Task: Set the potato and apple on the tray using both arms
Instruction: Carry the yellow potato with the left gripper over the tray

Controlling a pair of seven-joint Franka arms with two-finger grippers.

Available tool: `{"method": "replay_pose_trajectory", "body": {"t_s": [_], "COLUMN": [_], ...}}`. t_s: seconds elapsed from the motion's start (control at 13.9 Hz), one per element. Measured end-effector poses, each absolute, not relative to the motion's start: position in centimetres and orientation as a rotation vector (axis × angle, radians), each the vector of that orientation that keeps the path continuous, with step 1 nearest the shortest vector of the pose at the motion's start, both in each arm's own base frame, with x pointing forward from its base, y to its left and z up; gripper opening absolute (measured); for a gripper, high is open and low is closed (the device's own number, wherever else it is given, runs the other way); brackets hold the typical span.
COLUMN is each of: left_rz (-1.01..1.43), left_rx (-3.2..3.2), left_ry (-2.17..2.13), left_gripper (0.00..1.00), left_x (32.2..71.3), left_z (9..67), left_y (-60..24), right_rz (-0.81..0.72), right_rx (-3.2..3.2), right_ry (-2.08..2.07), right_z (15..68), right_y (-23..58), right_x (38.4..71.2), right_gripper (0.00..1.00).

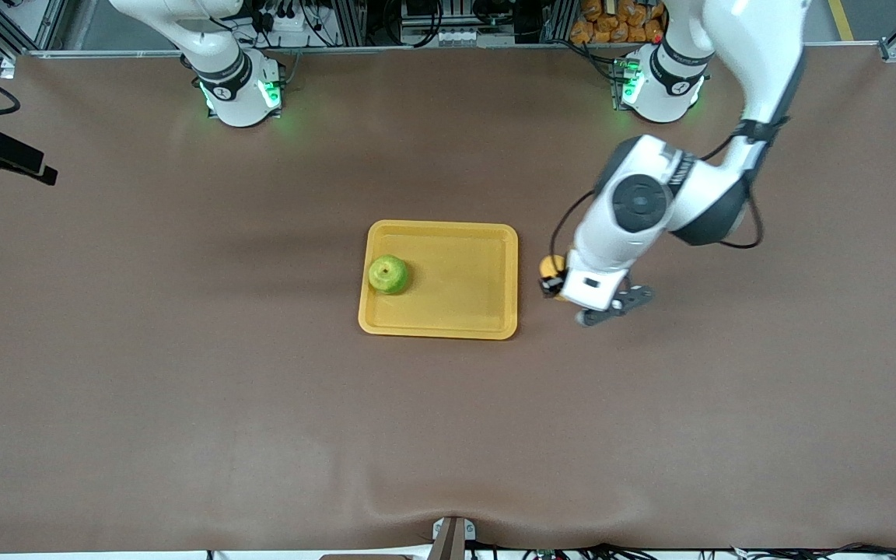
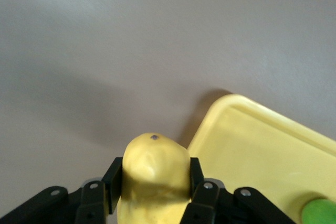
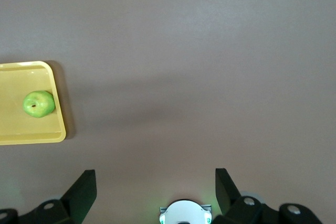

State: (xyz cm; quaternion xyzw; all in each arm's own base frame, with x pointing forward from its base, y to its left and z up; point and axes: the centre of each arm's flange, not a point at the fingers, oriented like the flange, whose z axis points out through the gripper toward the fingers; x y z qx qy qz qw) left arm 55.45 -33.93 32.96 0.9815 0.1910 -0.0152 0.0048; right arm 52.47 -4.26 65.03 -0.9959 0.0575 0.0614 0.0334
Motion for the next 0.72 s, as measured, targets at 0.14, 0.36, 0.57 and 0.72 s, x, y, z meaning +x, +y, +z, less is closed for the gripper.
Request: {"method": "replay_pose_trajectory", "body": {"t_s": [0.14, 0.36, 0.57, 0.72], "left_rz": [-0.036, -0.015, 0.048, 0.030], "left_rx": [3.097, 3.154, 3.240, 3.259], "left_ry": [0.584, 0.490, 0.321, 0.262], "left_gripper": [0.54, 0.54, 0.54, 0.54], "left_x": [54.7, 53.4, 51.9, 50.7], "left_z": [31.7, 29.2, 26.1, 24.3], "left_y": [-36.5, -39.9, -42.9, -44.6], "right_rz": [0.161, 0.166, 0.164, 0.164], "right_rx": [-3.097, -3.119, -3.119, -3.119], "right_ry": [0.159, 0.127, 0.136, 0.142], "right_z": [66.3, 67.2, 67.4, 67.4], "right_y": [-3.8, -2.6, -2.9, -3.1], "right_x": [52.2, 51.8, 51.8, 51.8], "right_gripper": [1.00, 1.00, 1.00, 1.00]}}
